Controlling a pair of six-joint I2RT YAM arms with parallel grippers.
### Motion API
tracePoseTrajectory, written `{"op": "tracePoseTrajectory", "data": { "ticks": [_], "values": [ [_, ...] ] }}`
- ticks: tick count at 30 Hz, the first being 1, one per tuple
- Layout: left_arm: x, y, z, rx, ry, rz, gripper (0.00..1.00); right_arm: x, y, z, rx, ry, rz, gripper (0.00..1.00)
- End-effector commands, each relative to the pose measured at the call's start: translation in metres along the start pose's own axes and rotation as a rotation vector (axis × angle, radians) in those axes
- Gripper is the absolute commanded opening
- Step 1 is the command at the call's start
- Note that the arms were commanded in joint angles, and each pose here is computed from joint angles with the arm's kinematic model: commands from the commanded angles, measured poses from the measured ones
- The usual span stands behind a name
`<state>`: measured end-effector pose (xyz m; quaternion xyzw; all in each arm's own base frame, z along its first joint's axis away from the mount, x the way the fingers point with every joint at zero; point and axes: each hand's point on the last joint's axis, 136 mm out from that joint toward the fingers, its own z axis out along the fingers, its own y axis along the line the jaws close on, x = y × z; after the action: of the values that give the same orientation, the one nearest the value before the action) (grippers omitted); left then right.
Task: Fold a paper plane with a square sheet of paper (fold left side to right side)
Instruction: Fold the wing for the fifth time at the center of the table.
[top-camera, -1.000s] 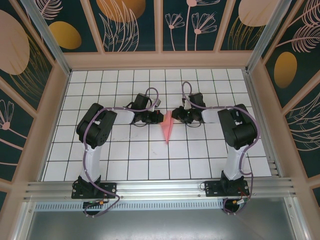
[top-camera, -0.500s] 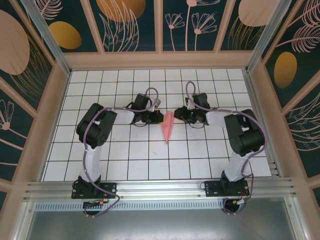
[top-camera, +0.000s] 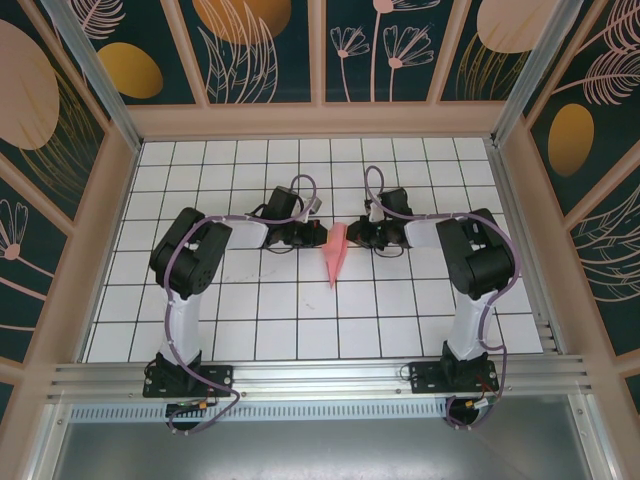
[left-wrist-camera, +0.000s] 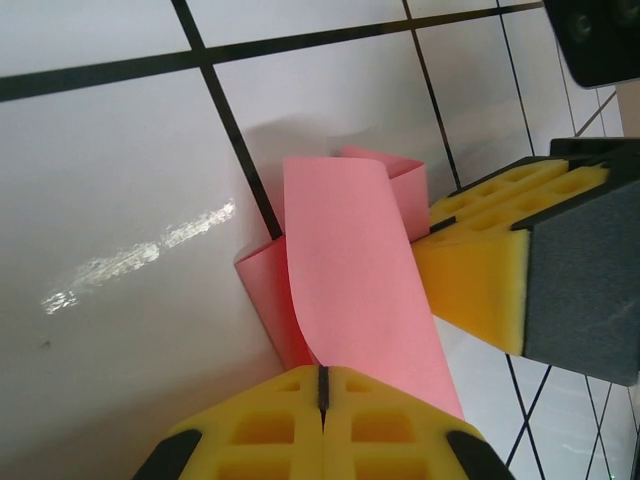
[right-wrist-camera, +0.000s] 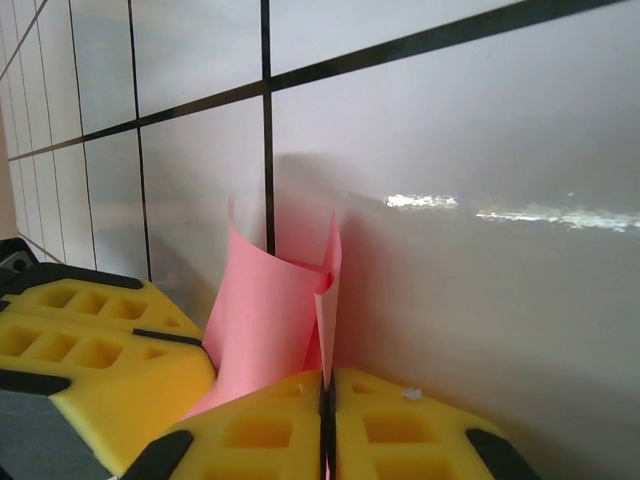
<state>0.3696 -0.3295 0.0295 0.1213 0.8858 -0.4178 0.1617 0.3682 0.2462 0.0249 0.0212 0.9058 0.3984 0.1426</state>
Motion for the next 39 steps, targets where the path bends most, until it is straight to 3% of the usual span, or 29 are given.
{"op": "tracePoseTrajectory", "data": {
  "ticks": [1, 39],
  "values": [
    [-0.002, -0.017, -0.008, 0.028, -0.003, 0.018, 0.05, -0.003, 0.009, 0.004, -0.038, 0.004, -0.022, 0.09],
    [-0.004, -0.006, 0.017, 0.040, 0.017, 0.010, 0.05, 0.002, 0.002, 0.015, -0.038, 0.038, -0.045, 0.10]
  ]
}}
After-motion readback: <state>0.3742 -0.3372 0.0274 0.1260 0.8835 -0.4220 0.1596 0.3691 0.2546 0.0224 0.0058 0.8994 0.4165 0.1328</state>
